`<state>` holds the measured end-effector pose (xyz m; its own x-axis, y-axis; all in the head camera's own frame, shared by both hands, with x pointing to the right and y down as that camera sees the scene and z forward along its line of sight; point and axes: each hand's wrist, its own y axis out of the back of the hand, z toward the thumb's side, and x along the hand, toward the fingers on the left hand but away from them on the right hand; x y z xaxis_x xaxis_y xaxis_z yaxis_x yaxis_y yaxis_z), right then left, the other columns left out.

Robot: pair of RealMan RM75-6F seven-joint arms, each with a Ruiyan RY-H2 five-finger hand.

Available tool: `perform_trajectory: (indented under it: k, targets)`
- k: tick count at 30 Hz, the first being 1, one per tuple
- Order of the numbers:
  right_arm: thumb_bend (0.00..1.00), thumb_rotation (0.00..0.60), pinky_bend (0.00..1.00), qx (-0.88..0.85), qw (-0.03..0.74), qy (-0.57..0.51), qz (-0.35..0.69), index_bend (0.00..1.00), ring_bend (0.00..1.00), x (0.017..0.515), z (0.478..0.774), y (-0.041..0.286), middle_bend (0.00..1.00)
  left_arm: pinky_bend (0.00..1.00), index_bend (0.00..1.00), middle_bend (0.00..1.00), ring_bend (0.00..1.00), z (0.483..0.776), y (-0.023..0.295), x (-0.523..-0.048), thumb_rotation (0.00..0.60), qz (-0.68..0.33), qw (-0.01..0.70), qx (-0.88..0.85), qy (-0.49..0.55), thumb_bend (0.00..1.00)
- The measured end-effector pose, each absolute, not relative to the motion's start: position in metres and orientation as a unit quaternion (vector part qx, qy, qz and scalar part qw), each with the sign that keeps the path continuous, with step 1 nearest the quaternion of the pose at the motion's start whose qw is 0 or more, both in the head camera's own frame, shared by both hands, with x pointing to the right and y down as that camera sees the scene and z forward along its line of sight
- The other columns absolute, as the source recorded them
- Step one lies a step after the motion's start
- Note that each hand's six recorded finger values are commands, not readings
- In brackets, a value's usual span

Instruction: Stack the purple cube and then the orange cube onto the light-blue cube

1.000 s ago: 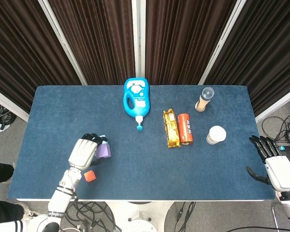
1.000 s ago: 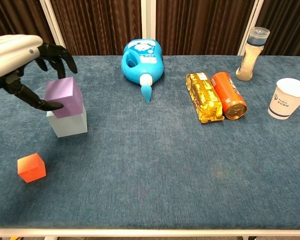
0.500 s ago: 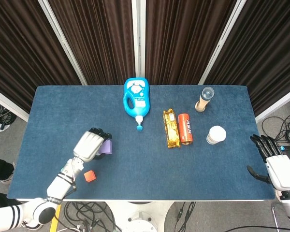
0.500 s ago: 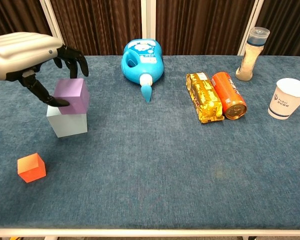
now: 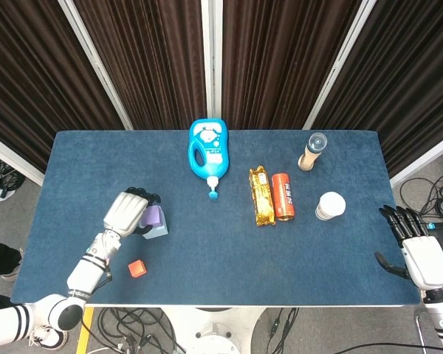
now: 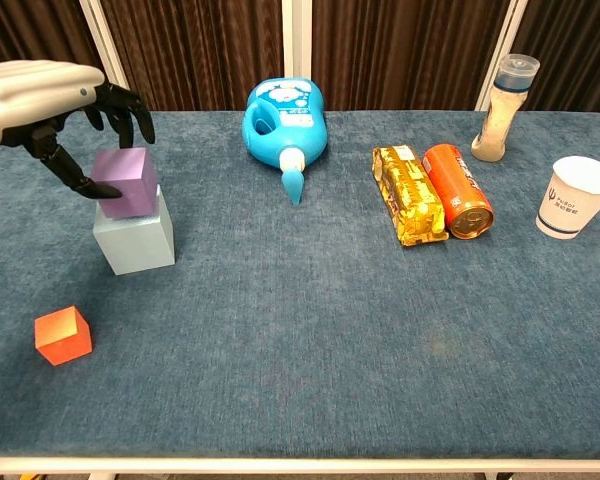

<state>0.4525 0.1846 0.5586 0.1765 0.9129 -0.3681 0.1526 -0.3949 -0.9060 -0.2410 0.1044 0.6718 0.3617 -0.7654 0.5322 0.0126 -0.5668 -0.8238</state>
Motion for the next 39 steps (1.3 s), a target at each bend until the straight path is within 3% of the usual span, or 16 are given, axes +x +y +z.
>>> perform_trajectory:
  k: [19,22,29,39]
  targets:
    - [0.2,0.6,0.0,-0.667,0.38,-0.398,0.502,0.03,0.0,0.452,0.558,0.185,0.07,0.3,0.41,0.59,0.33,0.682,0.108,-0.245,0.6,-0.513,0.374,-0.729,0.256,0.28]
    - [0.2,0.6,0.0,-0.667,0.38,-0.398,0.502,0.03,0.0,0.453,0.558,0.186,0.07,0.3,0.39,0.55,0.32,0.683,0.108,-0.246,0.6,-0.514,0.372,-0.73,0.255,0.27]
    - [0.2,0.6,0.0,-0.666,0.381,-0.397,0.504,0.03,0.0,0.453,0.558,0.185,0.07,0.25,0.27,0.33,0.22,0.679,0.106,-0.244,0.6,-0.501,0.352,-0.743,0.27,0.12]
    - [0.2,0.6,0.0,-0.669,0.381,-0.396,0.5,0.03,0.0,0.452,0.557,0.187,0.07,0.24,0.26,0.31,0.2,0.654,0.106,-0.262,0.6,-0.499,0.36,-0.73,0.297,0.11]
